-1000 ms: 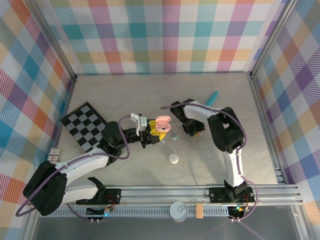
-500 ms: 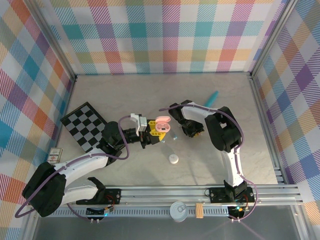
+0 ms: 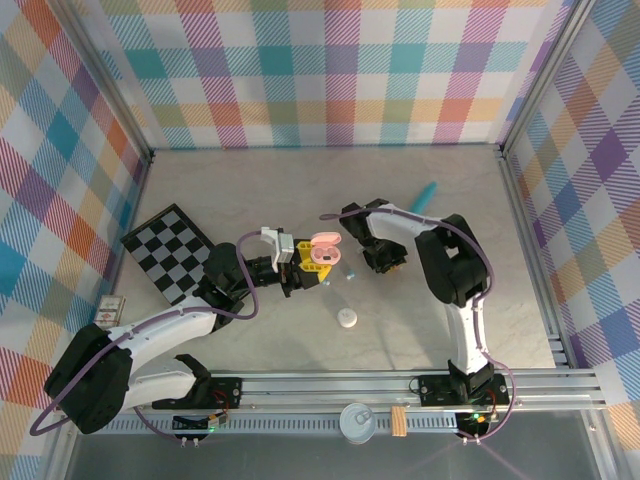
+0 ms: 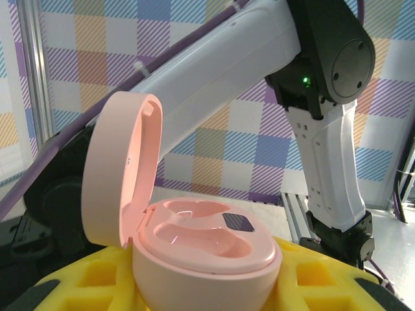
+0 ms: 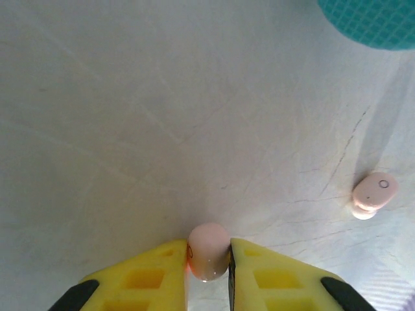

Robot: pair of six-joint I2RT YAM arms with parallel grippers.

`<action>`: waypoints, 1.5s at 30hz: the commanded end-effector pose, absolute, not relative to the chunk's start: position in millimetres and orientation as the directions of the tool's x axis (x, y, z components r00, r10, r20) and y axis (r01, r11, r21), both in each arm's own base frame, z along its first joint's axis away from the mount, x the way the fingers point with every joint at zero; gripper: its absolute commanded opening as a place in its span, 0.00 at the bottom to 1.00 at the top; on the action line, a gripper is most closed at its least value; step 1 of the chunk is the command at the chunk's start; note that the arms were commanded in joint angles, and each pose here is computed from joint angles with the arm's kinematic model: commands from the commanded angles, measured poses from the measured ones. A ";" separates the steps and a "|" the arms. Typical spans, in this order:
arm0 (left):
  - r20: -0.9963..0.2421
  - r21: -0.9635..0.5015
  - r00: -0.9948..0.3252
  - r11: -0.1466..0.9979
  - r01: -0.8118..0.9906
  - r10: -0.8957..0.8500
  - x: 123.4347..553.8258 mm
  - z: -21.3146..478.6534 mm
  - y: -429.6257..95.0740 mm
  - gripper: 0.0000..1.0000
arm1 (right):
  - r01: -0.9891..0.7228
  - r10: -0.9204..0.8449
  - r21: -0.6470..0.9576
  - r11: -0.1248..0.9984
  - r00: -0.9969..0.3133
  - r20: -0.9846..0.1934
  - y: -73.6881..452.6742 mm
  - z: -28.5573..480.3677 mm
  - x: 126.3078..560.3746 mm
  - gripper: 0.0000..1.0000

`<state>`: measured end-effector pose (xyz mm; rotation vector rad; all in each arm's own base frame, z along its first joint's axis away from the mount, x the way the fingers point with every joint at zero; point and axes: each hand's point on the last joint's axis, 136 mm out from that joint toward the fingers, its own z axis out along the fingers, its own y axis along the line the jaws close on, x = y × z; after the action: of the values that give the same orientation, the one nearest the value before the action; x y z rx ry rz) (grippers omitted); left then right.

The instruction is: Insert wireless bluetooth earbuds into charging case

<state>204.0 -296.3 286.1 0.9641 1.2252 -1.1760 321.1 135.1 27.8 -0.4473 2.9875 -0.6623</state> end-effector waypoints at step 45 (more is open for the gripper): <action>-0.992 -0.039 -0.011 0.220 0.975 -0.128 219.5 264.1 -290.1 0.34 | 0.134 0.061 0.903 0.408 -0.991 0.120 221.1 190.2 262.2 0.20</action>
<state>217.2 -293.6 256.4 0.9403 1.2942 -1.1558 263.5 216.9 183.1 0.1745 2.7209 1.6308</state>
